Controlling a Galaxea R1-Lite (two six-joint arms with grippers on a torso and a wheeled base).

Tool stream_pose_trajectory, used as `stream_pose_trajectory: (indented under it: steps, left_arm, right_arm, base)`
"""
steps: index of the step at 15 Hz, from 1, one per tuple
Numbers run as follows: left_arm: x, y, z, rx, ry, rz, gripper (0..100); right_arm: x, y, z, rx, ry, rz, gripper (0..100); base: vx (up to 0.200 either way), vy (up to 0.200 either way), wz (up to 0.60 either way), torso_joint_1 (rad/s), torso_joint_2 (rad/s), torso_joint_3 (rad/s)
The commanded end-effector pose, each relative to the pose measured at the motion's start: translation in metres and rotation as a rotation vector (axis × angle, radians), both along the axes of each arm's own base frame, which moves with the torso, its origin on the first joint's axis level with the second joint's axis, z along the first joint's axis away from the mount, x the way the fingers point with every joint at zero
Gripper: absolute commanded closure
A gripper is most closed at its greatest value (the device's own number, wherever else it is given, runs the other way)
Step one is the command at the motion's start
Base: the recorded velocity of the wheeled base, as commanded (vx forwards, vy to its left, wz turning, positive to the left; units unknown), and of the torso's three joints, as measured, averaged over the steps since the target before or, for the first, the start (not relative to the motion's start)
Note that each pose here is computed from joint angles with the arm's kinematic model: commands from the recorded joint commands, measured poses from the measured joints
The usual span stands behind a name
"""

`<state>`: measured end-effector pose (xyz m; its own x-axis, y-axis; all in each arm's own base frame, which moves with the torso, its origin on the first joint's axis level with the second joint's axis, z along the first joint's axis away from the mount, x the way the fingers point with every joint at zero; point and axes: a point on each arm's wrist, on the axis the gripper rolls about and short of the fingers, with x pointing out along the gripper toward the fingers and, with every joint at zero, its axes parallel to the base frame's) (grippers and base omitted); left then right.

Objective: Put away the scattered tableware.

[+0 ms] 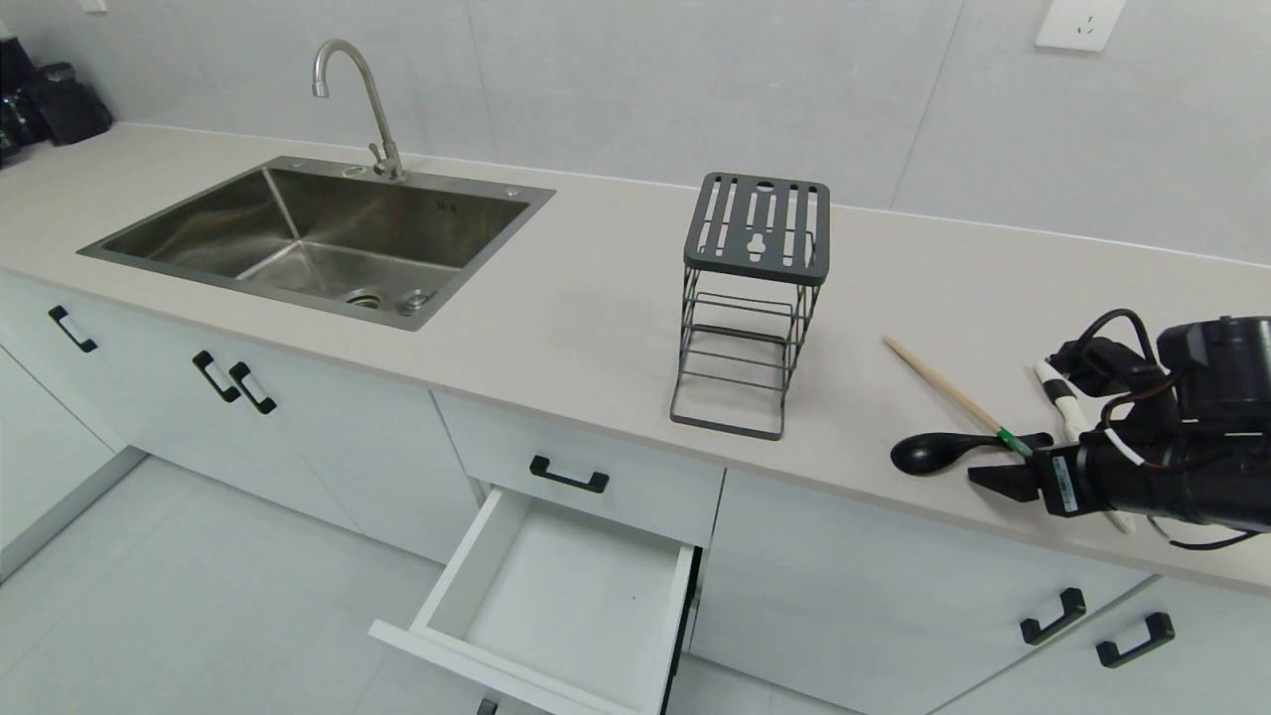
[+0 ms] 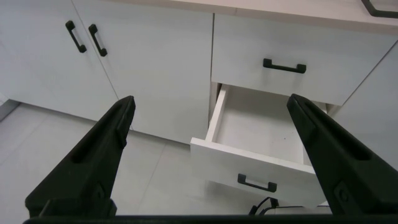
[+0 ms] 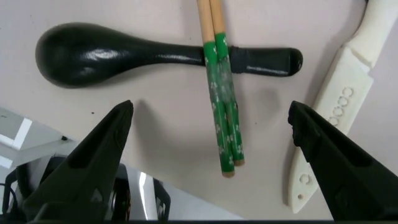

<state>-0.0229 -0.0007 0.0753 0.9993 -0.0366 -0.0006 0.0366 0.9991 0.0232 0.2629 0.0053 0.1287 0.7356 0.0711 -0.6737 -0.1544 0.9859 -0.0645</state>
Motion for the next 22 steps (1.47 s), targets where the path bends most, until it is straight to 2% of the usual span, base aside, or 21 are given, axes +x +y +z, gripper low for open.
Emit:
stream_pose_trajectory:
  steps: [1, 5, 6, 16, 22]
  left_arm:
    - [0.000, 0.000, 0.000, 0.000, 0.002, 0.000, 0]
    - [0.000, 0.000, 0.000, 0.000, 0.001, 0.000, 0]
    - [0.000, 0.000, 0.000, 0.000, 0.002, 0.000, 0]
    - [0.000, 0.000, 0.000, 0.000, 0.002, 0.000, 0]
    - [0.000, 0.000, 0.000, 0.000, 0.002, 0.000, 0]
  right_arm:
    - [0.005, 0.000, 0.000, 0.002, -0.006, 0.003, 0]
    - [0.003, 0.002, -0.004, -0.001, 0.009, 0.009, 0]
    - [0.004, 0.002, -0.004, -0.001, 0.008, 0.009, 100]
    - [-0.001, -0.004, -0.003, -0.004, 0.000, -0.015, 100]
    - [-0.025, 0.001, 0.053, -0.096, -0.255, 0.097, 100]
  base:
    - [0.000, 0.000, 0.00, 0.000, 0.00, 0.000]
    - [0.000, 0.000, 0.00, 0.000, 0.00, 0.000]
    - [0.000, 0.000, 0.00, 0.000, 0.00, 0.000]
    - [0.000, 0.000, 0.00, 0.000, 0.00, 0.000]
    - [0.000, 0.000, 0.00, 0.000, 0.00, 0.000]
